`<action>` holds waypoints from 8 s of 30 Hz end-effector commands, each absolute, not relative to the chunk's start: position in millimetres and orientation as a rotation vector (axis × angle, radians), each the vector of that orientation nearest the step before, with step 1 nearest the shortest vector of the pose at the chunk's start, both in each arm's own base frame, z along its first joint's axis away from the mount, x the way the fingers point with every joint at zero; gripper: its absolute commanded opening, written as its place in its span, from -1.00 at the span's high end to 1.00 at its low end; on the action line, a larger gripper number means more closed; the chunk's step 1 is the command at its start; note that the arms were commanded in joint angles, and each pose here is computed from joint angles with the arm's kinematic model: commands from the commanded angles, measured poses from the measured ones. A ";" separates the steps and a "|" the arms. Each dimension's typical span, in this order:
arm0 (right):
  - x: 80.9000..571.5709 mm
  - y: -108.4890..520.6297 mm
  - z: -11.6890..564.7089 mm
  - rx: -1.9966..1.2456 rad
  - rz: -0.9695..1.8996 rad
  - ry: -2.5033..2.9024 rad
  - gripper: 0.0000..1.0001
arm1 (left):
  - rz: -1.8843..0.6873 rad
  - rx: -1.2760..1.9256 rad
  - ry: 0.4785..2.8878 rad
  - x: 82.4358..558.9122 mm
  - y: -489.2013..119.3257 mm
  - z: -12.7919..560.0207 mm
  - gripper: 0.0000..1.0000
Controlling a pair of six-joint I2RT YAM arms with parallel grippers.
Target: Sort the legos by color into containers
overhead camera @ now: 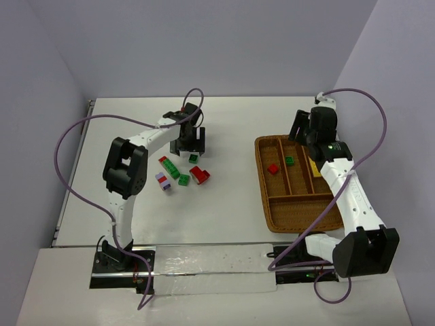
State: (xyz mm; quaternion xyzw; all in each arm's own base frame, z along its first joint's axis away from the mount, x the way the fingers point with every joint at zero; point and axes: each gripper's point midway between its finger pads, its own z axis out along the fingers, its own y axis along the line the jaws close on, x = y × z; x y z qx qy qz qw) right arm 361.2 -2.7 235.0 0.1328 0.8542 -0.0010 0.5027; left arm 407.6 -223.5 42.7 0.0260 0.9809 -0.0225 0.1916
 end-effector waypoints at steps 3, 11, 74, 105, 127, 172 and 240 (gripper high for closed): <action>363.9 -0.2 251.0 0.317 -0.015 2.033 -0.41 | -0.060 0.179 2.733 406.1 -242.2 46.6 -0.71; 362.4 -1.2 250.3 0.322 -0.022 2.030 -0.41 | -0.028 0.171 2.738 405.3 -240.8 40.3 -0.36; 310.7 -18.0 321.5 0.521 0.055 1.696 -0.40 | -1.806 0.393 2.355 291.1 -619.3 170.8 -0.33; 332.8 19.8 303.6 0.418 0.216 1.823 -0.41 | -0.353 -0.025 2.476 332.6 -256.8 176.5 -0.75; 285.7 353.6 151.6 -0.759 0.348 2.197 -0.52 | -0.245 -0.588 2.411 345.1 -95.1 177.6 -0.74; 332.8 276.7 235.8 -0.224 1.154 2.373 1.00 | -0.781 0.428 2.144 310.4 -222.9 235.8 -0.60; 357.5 53.3 145.1 0.381 0.060 2.428 0.96 | -0.881 0.615 2.010 287.2 -289.5 230.4 1.00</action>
